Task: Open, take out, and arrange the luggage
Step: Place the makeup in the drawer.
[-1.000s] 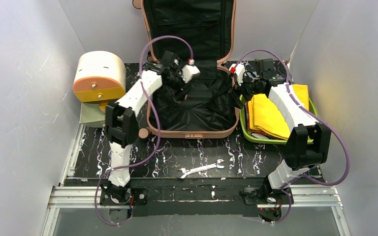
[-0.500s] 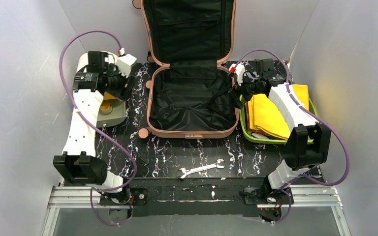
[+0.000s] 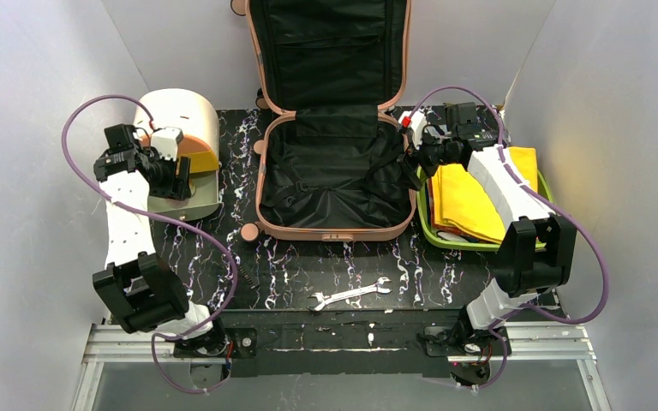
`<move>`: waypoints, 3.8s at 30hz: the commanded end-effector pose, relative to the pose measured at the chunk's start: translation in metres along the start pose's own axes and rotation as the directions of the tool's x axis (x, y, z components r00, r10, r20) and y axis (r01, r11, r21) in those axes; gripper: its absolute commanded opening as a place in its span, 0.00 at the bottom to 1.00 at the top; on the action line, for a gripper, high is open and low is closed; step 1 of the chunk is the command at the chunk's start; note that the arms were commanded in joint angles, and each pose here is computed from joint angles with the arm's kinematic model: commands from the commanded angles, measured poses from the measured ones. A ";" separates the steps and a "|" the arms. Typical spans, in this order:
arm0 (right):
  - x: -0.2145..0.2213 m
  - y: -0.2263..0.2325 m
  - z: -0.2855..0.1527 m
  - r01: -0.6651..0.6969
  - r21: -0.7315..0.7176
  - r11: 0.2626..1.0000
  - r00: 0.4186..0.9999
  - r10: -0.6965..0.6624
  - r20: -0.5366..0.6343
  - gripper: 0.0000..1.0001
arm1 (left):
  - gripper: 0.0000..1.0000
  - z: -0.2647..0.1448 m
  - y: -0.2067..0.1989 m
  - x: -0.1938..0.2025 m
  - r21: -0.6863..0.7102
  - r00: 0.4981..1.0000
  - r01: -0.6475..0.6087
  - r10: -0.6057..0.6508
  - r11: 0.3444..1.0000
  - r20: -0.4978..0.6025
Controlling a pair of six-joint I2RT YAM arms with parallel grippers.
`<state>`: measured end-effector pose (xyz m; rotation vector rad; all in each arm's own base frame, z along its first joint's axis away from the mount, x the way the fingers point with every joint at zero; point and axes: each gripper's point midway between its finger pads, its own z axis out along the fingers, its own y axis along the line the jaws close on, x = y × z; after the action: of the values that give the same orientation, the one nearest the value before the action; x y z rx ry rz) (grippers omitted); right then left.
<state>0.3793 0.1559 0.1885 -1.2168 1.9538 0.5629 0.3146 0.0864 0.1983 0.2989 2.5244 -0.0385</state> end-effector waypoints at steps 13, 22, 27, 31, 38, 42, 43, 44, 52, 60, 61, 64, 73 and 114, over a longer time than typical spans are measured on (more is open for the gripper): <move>-0.013 0.012 -0.012 0.006 -0.020 1.000 0.999 -0.005 0.049 0.98 | 0.36 0.049 0.044 -0.021 -0.039 0.991 0.072 -0.067 0.997 0.112; -0.010 0.012 -0.008 -0.005 -0.031 1.000 0.999 0.006 0.041 0.98 | 0.35 0.075 0.054 -0.017 -0.028 0.991 0.091 -0.088 0.995 0.098; -0.008 0.012 -0.006 -0.010 -0.035 0.999 0.999 0.011 0.035 0.98 | 0.35 0.086 0.055 -0.009 -0.011 0.992 0.104 -0.103 0.994 0.071; -0.006 0.011 -0.005 -0.014 -0.034 0.999 0.999 0.015 0.028 1.00 | 0.35 0.092 0.052 -0.003 0.005 0.992 0.116 -0.116 0.993 0.054; -0.003 0.010 -0.003 -0.019 -0.038 0.999 1.000 0.020 0.021 1.00 | 0.35 0.084 0.042 0.000 0.024 0.988 0.135 -0.136 0.991 0.067; -0.003 0.011 -0.002 -0.022 -0.041 0.999 1.000 0.023 0.019 1.00 | 0.35 0.080 0.040 0.000 0.020 0.987 0.137 -0.138 0.990 0.082; -0.002 0.011 -0.002 -0.024 -0.043 0.999 1.000 0.025 0.018 1.00 | 0.35 0.080 0.040 0.000 0.019 0.987 0.137 -0.138 0.990 0.084; -0.002 0.011 -0.003 -0.024 -0.042 0.999 1.000 0.025 0.018 1.00 | 0.35 0.079 0.040 0.000 0.017 0.987 0.138 -0.139 0.990 0.083; -0.003 0.012 -0.004 -0.021 -0.043 0.999 1.000 0.022 0.020 1.00 | 0.35 0.074 0.034 0.004 0.017 0.985 0.141 -0.142 0.990 0.097; -0.004 0.013 -0.004 -0.022 -0.048 0.999 1.000 0.023 0.021 1.00 | 0.35 0.079 0.038 0.011 -0.003 0.986 0.142 -0.141 0.990 0.091; -0.004 0.013 -0.004 -0.023 -0.049 0.999 1.000 0.024 0.020 1.00 | 0.35 0.082 0.039 0.013 -0.003 0.986 0.145 -0.145 0.989 0.085; -0.004 0.013 -0.005 -0.022 -0.047 0.999 0.999 0.023 0.021 1.00 | 0.35 0.090 0.043 0.017 -0.010 0.986 0.151 -0.150 0.988 0.073; -0.004 0.014 -0.005 -0.024 -0.051 0.998 0.999 0.025 0.021 1.00 | 0.47 0.112 0.051 0.021 -0.008 0.983 0.182 -0.181 0.983 0.040; -0.009 0.020 -0.006 -0.023 -0.075 0.997 0.999 0.027 0.045 1.00 | 0.87 0.029 -0.001 0.070 0.032 0.999 -0.001 0.000 0.999 0.041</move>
<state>0.3642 0.1619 0.1905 -1.2177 1.9603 0.6490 0.3014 0.1090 0.1557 0.2391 2.4270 -0.0537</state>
